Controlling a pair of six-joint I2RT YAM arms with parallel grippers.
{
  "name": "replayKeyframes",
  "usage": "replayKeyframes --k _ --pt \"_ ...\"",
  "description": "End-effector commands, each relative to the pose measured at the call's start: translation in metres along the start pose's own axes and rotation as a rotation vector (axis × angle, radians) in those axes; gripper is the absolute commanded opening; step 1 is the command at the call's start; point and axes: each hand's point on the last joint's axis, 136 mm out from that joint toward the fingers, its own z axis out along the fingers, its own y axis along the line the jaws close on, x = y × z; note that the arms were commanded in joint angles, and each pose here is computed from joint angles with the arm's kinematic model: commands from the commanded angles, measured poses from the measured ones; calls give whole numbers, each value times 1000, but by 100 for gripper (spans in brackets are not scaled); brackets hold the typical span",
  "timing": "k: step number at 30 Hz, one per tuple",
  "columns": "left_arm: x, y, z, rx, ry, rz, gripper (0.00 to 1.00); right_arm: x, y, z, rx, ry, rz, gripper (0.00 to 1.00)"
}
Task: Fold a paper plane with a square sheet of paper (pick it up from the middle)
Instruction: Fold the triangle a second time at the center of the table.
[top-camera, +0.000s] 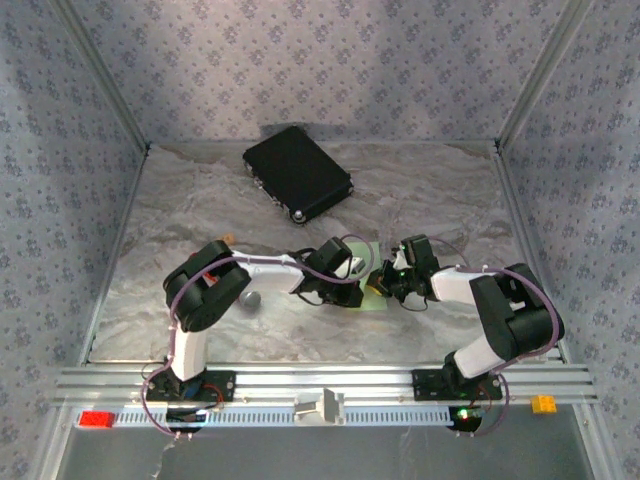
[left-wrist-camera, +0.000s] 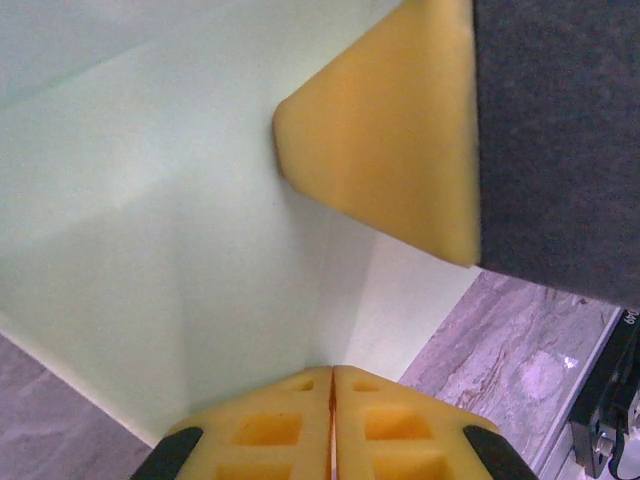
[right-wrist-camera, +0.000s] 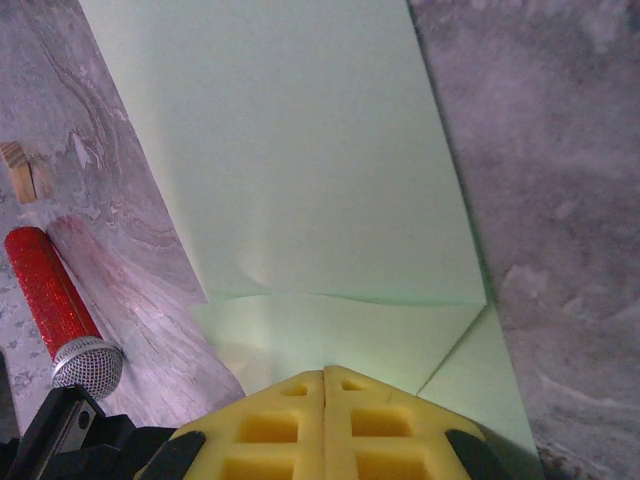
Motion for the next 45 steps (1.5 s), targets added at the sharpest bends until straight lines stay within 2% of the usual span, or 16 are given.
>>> replayKeyframes --k 1,21,26,30,38,45 --pt "27 0 -1 0 74 -29 9 8 -33 -1 113 7 54 2" --pt "39 -5 -18 -9 91 -10 10 8 -30 -2 103 8 49 2" --pt "19 -31 -36 59 -1 38 9 8 -29 -2 99 11 46 2" --pt "-2 -33 -46 63 -79 37 9 9 -28 -1 97 13 43 2" --pt "-19 -23 -24 68 -62 -1 7 8 -27 -1 95 14 39 2" --pt "12 7 -3 -2 33 -58 3 8 -22 -1 78 19 34 3"
